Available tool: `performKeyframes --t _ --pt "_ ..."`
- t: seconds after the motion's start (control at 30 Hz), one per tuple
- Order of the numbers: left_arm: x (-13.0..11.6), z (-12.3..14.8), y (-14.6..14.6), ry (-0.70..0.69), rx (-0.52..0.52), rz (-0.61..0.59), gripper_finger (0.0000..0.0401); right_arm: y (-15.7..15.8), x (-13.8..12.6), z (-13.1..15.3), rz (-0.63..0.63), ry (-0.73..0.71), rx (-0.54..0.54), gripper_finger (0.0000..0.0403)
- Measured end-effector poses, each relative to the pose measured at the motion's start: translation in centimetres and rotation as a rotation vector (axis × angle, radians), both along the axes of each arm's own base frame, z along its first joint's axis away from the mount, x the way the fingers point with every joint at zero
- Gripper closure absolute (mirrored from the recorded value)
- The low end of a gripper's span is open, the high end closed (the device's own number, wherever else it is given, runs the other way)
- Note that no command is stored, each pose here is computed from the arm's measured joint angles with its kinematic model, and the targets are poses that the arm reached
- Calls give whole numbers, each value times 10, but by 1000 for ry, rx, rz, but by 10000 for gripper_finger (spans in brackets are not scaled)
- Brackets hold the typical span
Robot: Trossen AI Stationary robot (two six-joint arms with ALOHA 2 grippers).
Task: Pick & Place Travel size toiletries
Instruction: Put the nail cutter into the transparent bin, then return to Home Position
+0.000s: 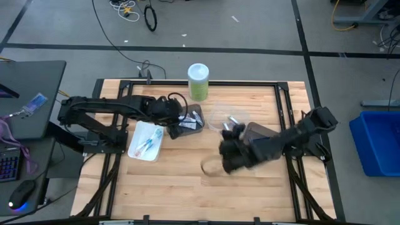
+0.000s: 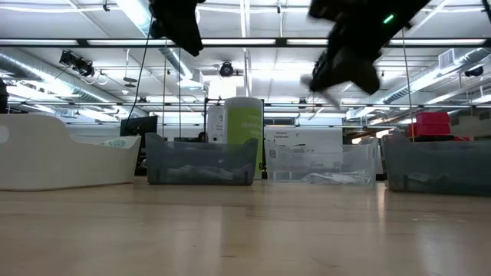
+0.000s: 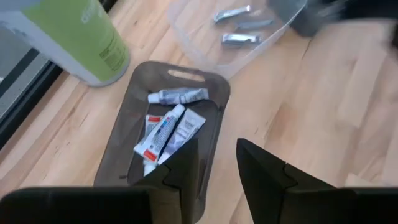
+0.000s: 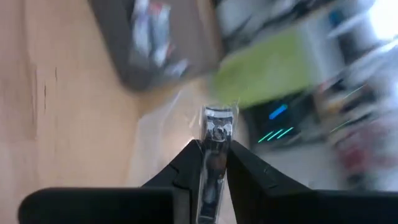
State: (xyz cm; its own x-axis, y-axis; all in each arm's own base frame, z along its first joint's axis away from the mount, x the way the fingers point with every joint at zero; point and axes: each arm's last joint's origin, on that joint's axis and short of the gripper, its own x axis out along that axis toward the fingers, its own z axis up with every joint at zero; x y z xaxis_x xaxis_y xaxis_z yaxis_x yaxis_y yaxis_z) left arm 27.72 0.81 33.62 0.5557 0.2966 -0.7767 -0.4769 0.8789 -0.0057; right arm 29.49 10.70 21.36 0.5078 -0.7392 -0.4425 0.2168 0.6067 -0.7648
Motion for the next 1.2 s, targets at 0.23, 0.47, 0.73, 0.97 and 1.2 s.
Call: performKeyframes --t 0.23,0.47,0.73,0.97,1.2 --pt "-5 4 -1 -8 14 -14 285 -92 22 -11 -179 96 504 333" --pt "-3 2 0 10 43 -30 285 -145 22 -12 -370 -3 647 288" --pt "-7 0 0 58 40 -26 285 -152 20 -12 -320 53 687 249" --pt "-28 12 0 42 33 30 285 -136 15 23 -247 41 720 240" --pt "-82 47 -4 -97 128 93 285 -112 -22 98 -84 -20 708 255"
